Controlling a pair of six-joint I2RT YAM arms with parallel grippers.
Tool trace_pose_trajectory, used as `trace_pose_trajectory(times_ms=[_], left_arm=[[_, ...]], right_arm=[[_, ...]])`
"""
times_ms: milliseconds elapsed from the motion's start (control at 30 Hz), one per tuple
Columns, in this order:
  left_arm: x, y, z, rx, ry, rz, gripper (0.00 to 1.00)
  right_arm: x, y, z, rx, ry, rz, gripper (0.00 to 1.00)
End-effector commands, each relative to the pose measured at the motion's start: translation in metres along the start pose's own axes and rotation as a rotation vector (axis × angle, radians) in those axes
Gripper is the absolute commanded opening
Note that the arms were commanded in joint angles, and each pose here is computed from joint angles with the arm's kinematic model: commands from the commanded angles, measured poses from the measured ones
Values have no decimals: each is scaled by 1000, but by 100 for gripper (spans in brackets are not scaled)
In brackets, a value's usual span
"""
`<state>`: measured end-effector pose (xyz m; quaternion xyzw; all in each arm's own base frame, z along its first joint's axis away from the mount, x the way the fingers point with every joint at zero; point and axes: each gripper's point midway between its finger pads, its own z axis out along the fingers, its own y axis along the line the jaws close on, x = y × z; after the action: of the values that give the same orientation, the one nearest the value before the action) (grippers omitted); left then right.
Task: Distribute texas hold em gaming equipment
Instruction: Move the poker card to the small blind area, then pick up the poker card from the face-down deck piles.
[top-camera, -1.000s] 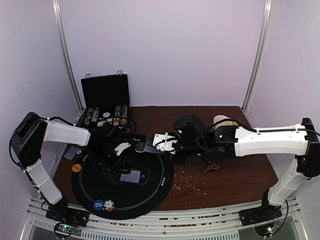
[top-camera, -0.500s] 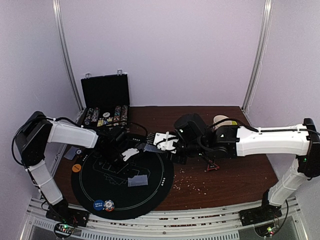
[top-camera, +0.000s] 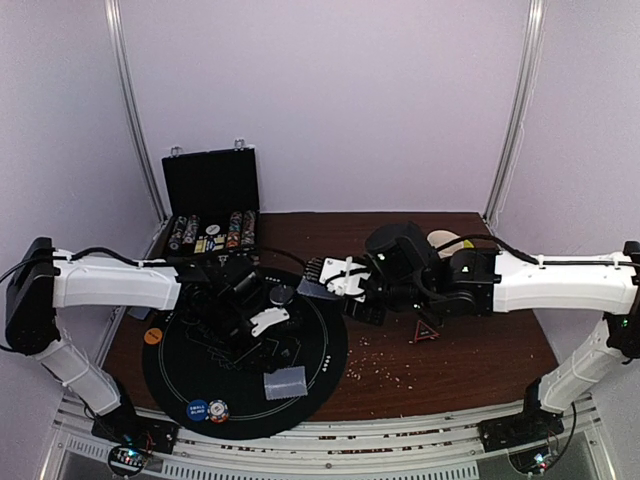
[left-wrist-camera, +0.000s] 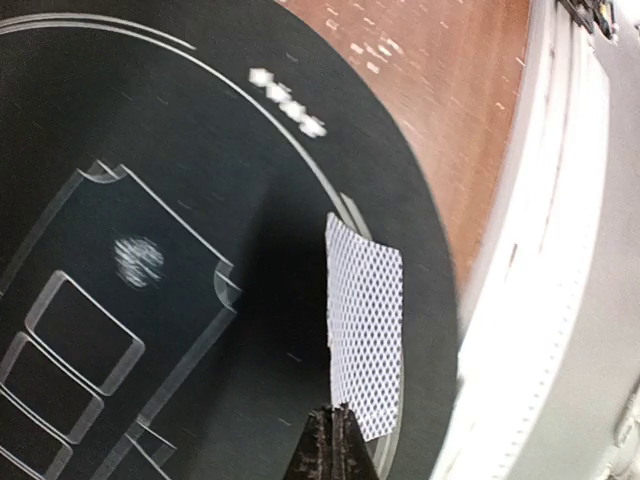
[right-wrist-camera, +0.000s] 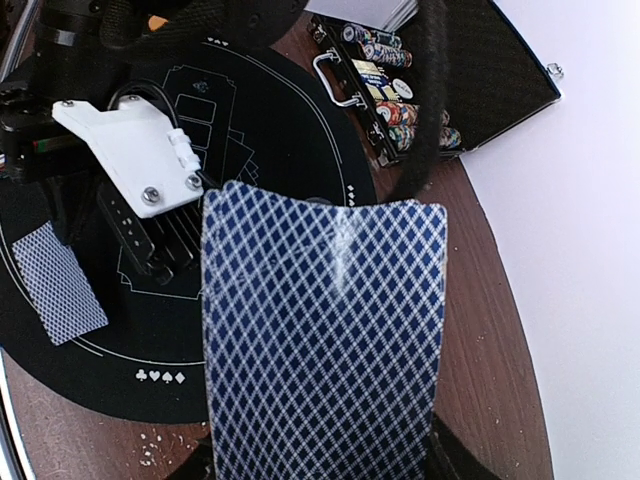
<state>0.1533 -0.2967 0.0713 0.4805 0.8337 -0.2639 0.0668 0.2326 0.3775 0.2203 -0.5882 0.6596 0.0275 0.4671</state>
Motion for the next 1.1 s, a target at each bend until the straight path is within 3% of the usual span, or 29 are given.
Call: trace_pose_trajectory(times_ms=[0, 167, 533, 633, 700, 867, 1067], left_arm=[[23, -8, -13, -32, 35, -151, 0], [50, -8, -15, -64, 51, -284, 0], [79, -3, 1, -75, 115, -283, 0], [56, -5, -9, -80, 56, -248, 38], [40, -7, -18, -79, 14, -217, 57], [-21, -3, -62, -187, -173, -147, 73], [-104, 9, -160, -290, -558, -136, 92]], right_arm=[[1, -9, -16, 24, -12, 32, 49], [-2, -10, -20, 24, -34, 34, 49], [-2, -5, -15, 5, -37, 25, 49], [-3, -5, -15, 2, -39, 26, 49], [-4, -5, -15, 2, -39, 25, 49], [-7, -4, -15, -11, -43, 18, 49], [-12, -1, -12, -29, -53, -5, 49]])
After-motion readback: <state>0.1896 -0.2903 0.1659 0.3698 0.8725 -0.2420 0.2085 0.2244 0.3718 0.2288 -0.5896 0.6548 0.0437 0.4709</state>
